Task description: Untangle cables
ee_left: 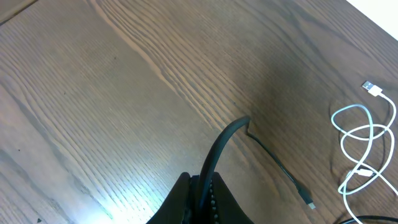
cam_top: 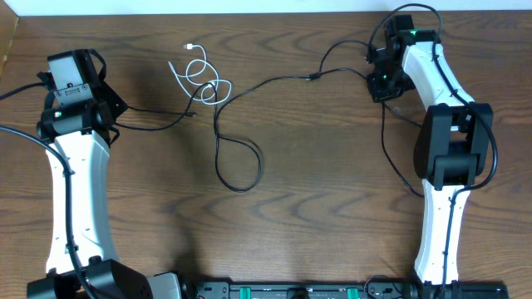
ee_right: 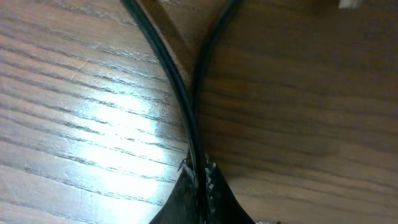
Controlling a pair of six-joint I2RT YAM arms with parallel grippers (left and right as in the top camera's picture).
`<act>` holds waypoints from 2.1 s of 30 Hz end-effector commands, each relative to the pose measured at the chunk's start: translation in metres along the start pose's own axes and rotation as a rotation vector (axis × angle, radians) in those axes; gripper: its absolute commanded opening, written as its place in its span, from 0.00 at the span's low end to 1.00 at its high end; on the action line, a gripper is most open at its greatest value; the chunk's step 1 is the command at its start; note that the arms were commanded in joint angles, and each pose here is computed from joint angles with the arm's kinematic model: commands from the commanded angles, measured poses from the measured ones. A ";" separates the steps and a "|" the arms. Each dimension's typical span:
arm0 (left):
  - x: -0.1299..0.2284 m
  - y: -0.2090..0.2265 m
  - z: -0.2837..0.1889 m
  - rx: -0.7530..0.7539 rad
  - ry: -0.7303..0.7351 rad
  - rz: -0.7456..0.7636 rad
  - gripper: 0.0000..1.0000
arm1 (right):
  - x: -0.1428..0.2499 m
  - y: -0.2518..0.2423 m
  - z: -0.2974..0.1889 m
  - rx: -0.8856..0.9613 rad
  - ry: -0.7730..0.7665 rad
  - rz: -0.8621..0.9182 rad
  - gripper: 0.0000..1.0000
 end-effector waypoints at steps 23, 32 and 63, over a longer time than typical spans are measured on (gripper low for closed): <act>-0.009 0.001 -0.004 -0.007 -0.032 -0.001 0.08 | 0.055 -0.103 -0.228 -0.014 -0.384 0.484 0.01; -0.011 0.000 -0.004 -0.001 -0.045 -0.009 0.09 | 0.085 -0.210 -0.237 0.064 -0.454 0.739 0.01; -0.011 -0.002 -0.004 0.026 -0.043 -0.010 0.09 | 0.069 -0.348 -0.154 0.560 -0.490 0.765 0.76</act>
Point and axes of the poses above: each gripper's point midway between its finger pads, its own z axis out along the fingers, its own y axis along the line the jaws close on, x = y × z, the point moved 9 cm from there along -z, back along the fingers, and after that the axes turned 13 degrees about z, right-handed, at the moved point
